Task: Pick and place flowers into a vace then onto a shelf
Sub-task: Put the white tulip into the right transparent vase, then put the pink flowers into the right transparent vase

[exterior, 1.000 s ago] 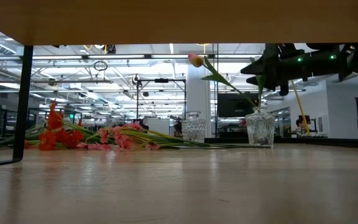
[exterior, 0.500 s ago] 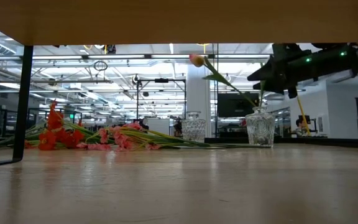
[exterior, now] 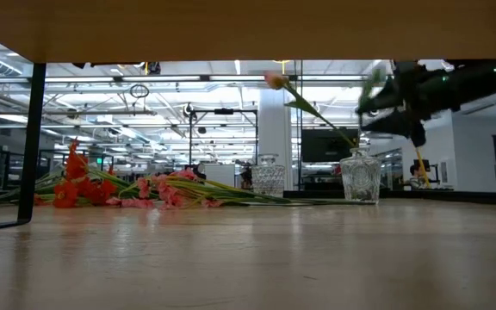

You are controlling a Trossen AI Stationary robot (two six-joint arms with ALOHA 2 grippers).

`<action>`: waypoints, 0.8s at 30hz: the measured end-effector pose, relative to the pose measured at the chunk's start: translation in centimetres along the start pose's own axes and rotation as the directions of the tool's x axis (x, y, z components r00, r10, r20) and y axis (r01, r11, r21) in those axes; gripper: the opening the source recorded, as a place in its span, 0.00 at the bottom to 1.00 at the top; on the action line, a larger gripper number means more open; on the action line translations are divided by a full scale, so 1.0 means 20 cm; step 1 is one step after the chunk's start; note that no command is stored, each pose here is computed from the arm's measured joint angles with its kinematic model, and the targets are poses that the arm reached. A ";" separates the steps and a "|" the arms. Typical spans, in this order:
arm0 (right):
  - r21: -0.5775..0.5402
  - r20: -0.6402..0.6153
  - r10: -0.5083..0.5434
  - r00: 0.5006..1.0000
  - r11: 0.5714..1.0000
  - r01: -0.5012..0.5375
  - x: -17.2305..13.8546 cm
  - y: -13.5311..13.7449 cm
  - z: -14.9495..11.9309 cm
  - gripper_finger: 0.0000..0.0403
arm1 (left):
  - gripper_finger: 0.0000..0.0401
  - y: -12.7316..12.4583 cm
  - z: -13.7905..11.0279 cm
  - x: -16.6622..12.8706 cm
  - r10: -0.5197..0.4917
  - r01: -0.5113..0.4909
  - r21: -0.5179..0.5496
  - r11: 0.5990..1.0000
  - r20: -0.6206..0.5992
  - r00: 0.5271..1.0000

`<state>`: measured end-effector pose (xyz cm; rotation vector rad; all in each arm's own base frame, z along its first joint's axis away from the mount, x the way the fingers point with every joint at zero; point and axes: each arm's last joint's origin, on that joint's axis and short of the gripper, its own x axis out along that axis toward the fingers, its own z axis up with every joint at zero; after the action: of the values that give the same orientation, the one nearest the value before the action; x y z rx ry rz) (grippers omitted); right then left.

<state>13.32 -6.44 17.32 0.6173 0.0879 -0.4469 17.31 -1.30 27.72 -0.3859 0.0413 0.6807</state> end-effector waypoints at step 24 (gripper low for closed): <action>-0.148 0.066 0.416 0.907 0.903 -0.403 0.04 0.39 0.34 0.39 | 1.00 0.04 -0.01 0.02 0.070 -0.069 0.025 0.997 -0.029 0.997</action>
<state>16.97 -5.09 26.94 0.4668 -0.1047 -0.0589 17.16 -0.48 27.06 -0.3731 0.0911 0.7426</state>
